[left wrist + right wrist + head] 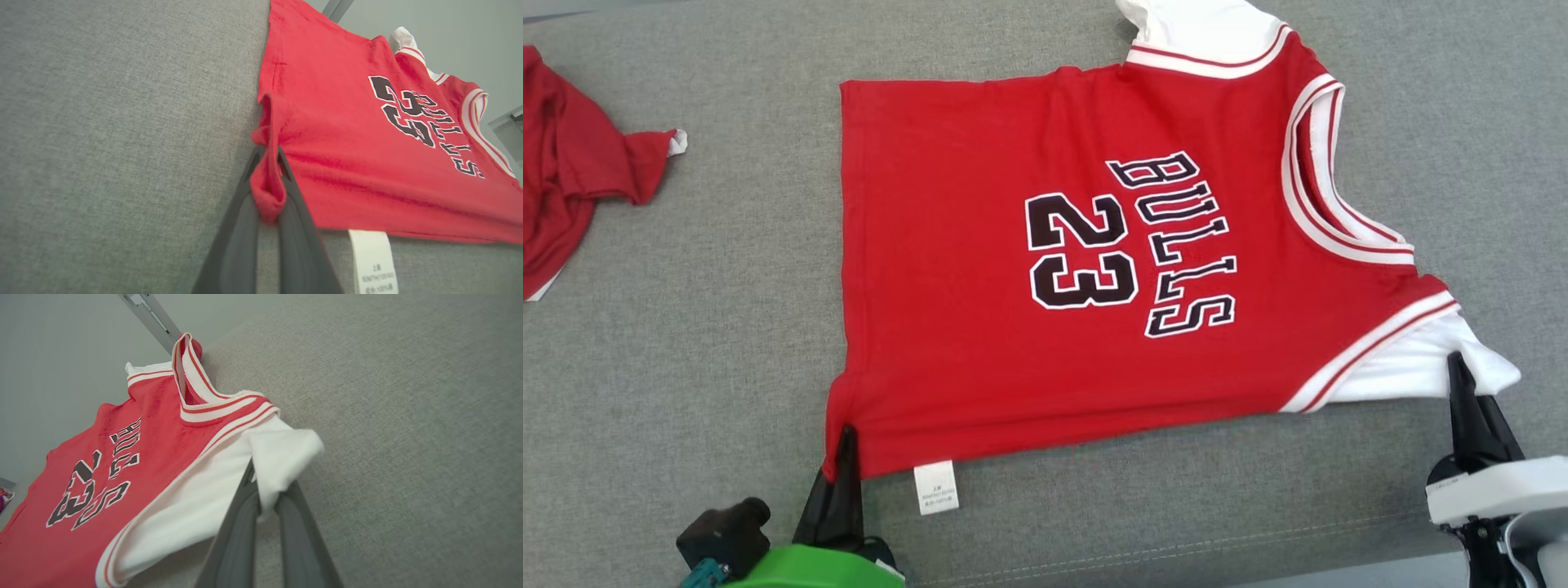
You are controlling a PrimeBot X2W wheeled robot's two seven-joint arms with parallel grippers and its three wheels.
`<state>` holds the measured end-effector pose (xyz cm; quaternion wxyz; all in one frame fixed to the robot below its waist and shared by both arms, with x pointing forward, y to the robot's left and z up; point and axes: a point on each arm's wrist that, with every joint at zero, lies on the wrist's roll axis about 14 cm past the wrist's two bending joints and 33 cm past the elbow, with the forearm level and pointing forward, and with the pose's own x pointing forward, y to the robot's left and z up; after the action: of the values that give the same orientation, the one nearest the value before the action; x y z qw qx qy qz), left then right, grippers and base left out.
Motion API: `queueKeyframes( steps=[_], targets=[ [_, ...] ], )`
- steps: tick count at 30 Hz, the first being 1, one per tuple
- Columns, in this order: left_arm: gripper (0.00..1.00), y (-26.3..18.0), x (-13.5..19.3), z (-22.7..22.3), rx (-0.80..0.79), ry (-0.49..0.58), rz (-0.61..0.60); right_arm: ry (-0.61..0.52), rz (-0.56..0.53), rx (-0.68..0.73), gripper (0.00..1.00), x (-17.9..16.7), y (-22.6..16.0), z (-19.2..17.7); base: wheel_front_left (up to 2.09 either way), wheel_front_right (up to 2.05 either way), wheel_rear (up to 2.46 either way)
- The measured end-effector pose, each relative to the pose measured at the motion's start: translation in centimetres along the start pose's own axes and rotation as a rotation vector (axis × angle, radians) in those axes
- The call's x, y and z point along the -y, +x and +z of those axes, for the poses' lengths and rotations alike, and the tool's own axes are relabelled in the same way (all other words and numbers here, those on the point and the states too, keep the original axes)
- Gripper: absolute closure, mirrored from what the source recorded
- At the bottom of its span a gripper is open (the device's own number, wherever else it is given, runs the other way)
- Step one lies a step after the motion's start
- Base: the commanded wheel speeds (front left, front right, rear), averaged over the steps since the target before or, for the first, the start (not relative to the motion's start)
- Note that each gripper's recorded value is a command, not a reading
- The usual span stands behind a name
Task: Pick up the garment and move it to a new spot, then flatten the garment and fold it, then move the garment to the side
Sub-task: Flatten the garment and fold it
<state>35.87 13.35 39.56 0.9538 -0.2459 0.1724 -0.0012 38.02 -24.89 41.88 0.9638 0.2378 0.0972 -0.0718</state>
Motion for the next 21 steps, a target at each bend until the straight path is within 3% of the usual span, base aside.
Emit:
queueKeyframes(
  steps=[10, 21],
  targets=[
    [1.0, 3.5, 2.4, 2.1, -0.066, 0.029, -0.088, -0.042, 0.099, -0.038, 1.0, -3.8, 3.9, 0.6, 0.0, 0.0, 0.0],
    [1.0, 5.3, 3.5, 3.9, -0.143, -0.045, -0.104, -0.111, 0.16, -0.068, 1.0, -6.3, 7.0, 1.2, 0.0, 0.0, 0.0]
  ],
)
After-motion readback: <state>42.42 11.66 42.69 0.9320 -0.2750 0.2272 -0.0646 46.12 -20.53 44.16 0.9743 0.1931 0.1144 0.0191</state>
